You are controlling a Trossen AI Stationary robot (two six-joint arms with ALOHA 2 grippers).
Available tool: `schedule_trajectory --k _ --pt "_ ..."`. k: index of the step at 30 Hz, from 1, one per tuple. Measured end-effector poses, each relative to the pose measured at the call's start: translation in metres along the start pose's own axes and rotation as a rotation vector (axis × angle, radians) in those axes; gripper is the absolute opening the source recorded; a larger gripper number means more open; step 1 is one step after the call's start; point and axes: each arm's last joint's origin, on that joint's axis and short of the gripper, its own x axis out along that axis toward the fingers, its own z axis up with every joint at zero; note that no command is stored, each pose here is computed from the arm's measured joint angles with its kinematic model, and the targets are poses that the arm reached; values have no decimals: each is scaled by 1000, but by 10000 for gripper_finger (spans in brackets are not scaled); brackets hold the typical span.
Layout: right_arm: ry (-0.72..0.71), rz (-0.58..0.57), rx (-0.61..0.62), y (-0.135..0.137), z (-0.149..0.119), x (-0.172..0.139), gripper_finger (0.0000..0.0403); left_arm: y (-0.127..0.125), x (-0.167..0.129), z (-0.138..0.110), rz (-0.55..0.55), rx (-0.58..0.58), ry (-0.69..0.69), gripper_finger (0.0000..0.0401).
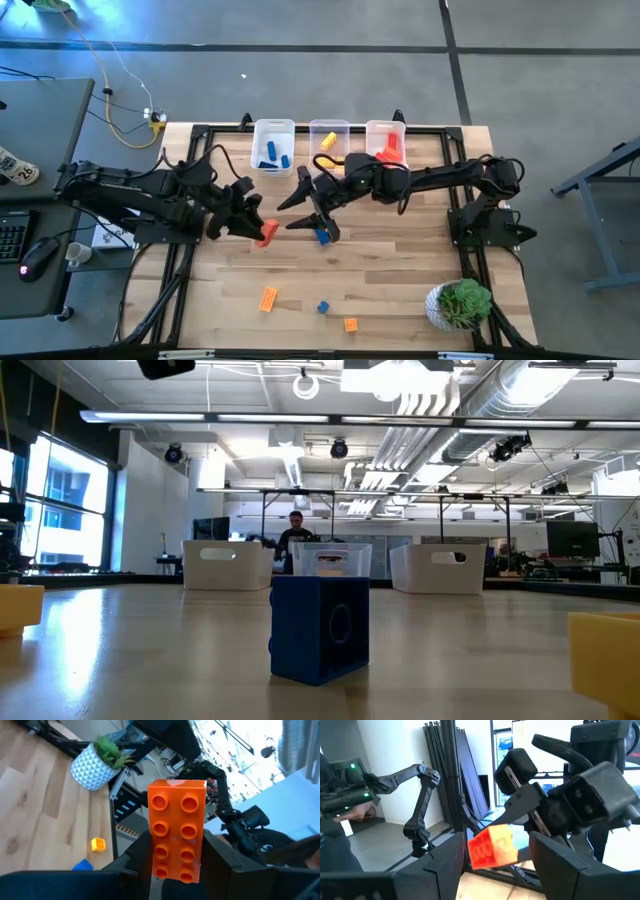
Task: Sort & place blocks by color
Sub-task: Put the orange block into the right white bin
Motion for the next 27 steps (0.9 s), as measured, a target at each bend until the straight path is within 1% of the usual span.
schedule_trajectory --k 4,8,15,20,27 --pt "-16 1 -8 0 2 0 211 7 9 2 -1 -10 19 101" --pt "-13 3 16 0 1 0 211 11 16 8 -30 2 22 101" --pt "1 68 46 2 0 0 211 15 24 25 -66 31 44 101" --pt "8 64 53 2 -1 0 211 18 27 37 -107 47 65 101" --pt "18 63 58 2 -2 0 210 29 33 48 -105 46 87 101"
